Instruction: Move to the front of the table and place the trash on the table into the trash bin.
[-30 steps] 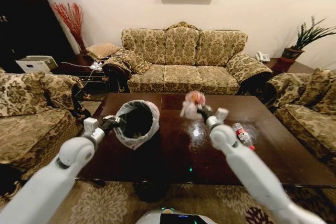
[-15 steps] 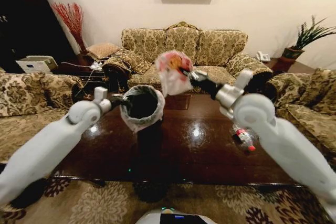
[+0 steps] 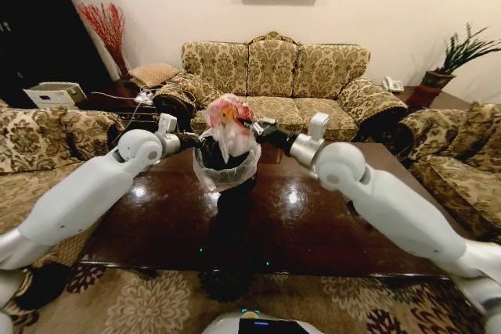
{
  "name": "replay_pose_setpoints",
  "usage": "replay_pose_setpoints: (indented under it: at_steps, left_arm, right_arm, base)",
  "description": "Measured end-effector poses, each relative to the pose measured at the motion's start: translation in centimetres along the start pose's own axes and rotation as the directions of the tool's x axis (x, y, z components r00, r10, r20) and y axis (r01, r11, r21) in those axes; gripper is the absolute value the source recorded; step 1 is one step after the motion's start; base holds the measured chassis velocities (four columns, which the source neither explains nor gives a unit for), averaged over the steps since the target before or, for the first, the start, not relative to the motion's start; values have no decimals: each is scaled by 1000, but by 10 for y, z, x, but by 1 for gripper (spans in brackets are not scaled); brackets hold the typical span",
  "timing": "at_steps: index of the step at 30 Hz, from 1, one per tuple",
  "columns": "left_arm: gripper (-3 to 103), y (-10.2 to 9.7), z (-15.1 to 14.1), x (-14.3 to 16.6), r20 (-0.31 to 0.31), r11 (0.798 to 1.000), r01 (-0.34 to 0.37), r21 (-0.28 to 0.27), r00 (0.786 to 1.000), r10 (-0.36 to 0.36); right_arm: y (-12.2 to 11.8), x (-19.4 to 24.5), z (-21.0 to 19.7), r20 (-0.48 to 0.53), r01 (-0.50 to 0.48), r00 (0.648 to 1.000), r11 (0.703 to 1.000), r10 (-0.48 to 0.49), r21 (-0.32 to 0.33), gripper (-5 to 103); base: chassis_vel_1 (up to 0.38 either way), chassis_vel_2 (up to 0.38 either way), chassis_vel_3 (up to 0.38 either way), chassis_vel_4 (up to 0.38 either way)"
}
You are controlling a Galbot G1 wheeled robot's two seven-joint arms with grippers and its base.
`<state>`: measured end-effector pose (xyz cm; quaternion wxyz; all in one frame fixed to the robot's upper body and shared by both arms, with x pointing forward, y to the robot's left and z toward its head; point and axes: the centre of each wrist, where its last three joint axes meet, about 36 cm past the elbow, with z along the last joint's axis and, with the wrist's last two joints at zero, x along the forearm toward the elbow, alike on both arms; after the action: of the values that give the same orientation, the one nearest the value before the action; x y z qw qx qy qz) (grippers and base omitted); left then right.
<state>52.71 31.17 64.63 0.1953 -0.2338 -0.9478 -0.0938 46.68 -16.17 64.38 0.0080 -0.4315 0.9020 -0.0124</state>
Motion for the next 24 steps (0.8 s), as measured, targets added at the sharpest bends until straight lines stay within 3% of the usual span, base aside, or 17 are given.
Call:
replay_pose_setpoints:
  at_steps: [1,3,10,12,22,24]
  left_arm:
    - [1,-3,1,0,5,1000,1,-8,1000,-1]
    - [1,-4,1,-1,8,1000,-1,-10,1000,1]
    - [1,-15,3,-3,16,1000,-8,-22,1000,9]
    - [1,-14,3,-3,16,1000,-7,-22,1000,7]
    - [1,-18,1,3,29,999,9,-37,1000,-8]
    - [1,-18,0,3,29,999,9,-38,1000,-8]
  right_arm:
    - [2,-1,3,-1,-1,1000,1000,1,-3,13]
    - [3,-1,4,0,-2,1000,1000,2,-4,13]
    - [2,-2,2,16,-19,1000,1000,19,10,45]
    - [1,-1,1,16,-21,1000,1000,21,13,45]
    - [-8,8,14,9,-52,999,999,52,6,88]
    - [-9,9,14,10,-54,999,999,54,4,88]
  base:
    - [0,0,0,0]
    - [0,0,0,0]
    - [0,0,0,0]
    - [0,0,0,0]
    - [0,0,0,0]
    - [0,0,0,0]
